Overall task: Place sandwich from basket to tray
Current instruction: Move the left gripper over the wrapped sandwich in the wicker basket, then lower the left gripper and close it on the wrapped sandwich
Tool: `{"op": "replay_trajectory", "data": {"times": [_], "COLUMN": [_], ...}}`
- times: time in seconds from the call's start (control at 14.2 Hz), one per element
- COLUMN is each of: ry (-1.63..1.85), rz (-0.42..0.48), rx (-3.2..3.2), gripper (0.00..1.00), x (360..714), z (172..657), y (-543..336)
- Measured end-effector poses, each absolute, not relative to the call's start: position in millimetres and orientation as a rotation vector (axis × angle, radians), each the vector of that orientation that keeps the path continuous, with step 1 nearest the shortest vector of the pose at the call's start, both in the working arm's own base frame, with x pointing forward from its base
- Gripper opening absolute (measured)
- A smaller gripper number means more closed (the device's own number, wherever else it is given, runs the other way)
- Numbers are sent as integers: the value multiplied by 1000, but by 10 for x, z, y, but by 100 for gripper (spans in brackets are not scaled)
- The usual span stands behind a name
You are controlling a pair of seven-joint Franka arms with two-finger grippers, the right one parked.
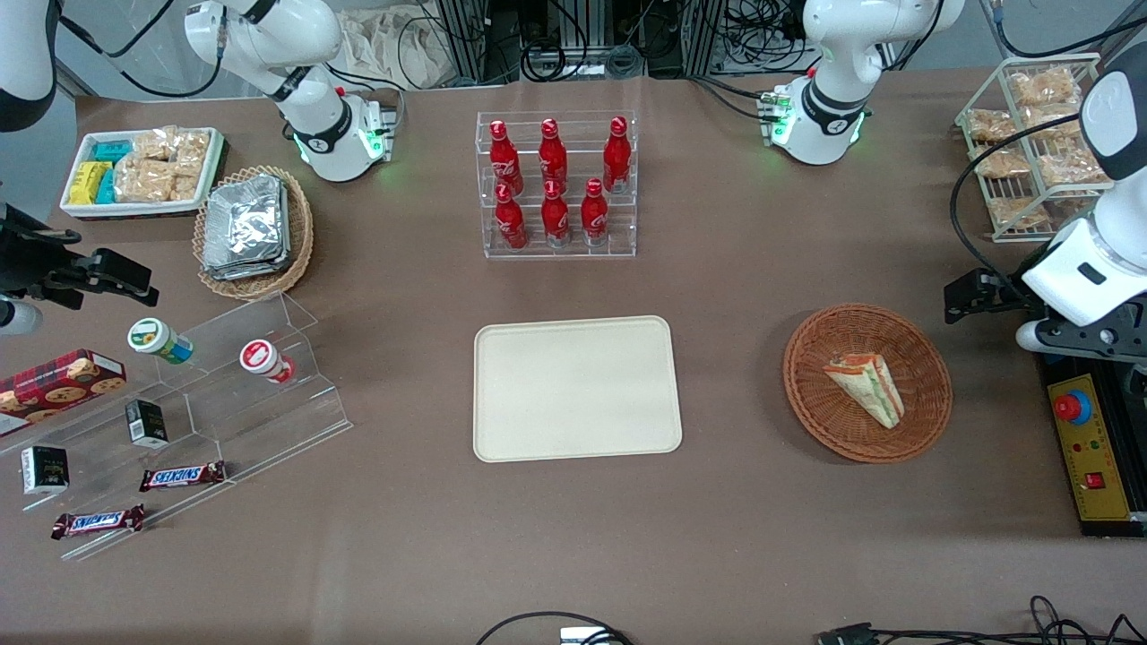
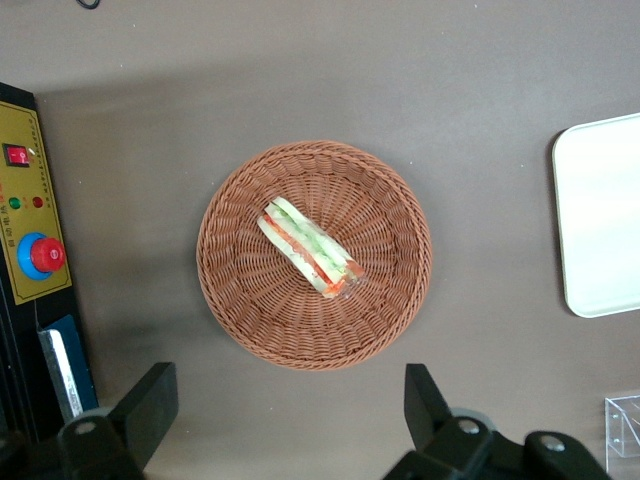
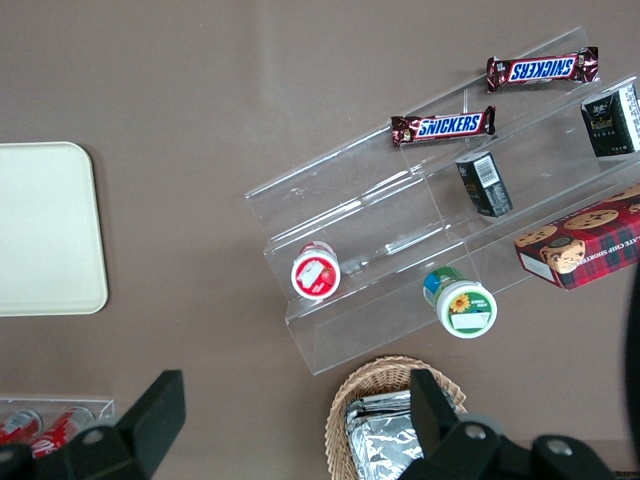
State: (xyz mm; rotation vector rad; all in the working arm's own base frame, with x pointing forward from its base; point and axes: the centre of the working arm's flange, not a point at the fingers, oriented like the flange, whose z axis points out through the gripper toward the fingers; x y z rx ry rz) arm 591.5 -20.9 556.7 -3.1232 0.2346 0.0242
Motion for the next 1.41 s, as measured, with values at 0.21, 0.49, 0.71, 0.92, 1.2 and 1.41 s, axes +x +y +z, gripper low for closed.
{"op": "replay_trajectory", "data": {"times": [0.21,0.49,0.71,0.92,1.2,1.41], "ry": [210,16,-163,-652,-1024,-1188], "rz": [68,170,211,158,89,127], "rx": [-3125,-3127,-3115,-3070,-2987,-2918], "gripper": [100,100,100,100,100,100], "x": [5886,5918,5947,5937,5836,5801], "z": [5543,5275,4805,4363,3642,3149], "y": [-213,-199,-183,-100,-103,-101]}}
